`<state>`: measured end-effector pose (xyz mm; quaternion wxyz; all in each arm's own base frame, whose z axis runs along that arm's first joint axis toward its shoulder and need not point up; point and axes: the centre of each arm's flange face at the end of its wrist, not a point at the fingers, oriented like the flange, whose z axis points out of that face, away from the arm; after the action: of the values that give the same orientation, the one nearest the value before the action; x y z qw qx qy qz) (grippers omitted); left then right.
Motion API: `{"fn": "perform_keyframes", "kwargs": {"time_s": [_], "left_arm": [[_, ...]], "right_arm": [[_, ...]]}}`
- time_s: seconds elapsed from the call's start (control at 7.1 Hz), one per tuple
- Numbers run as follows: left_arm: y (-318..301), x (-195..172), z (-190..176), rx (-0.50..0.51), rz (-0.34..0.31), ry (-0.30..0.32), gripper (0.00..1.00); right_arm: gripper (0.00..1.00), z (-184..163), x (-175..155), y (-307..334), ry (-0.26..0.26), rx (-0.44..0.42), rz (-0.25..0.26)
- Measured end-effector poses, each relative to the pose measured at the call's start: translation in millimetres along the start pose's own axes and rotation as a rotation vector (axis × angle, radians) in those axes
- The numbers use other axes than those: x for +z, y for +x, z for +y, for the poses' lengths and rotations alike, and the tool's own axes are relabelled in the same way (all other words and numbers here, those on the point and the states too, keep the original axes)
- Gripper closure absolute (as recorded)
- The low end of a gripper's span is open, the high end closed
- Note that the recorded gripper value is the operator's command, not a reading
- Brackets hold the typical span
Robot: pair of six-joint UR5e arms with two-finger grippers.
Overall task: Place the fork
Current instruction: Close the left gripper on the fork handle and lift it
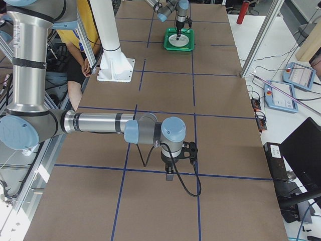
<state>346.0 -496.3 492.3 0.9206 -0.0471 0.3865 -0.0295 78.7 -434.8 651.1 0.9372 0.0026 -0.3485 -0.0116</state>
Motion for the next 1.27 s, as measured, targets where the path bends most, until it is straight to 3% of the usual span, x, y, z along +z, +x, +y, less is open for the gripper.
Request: {"fn": "perform_keyframes", "kwargs": {"time_s": [0.7,1.27], "left_arm": [[-20,-52,-8,0.016,0.029,0.073,1.00],[-91,-37,-12,0.056,-0.041,0.053,1.00]], "right_arm": [[0.00,0,0,0,0.000,0.000,0.000],[0.00,0,0,0,0.000,0.000,0.000]]}}
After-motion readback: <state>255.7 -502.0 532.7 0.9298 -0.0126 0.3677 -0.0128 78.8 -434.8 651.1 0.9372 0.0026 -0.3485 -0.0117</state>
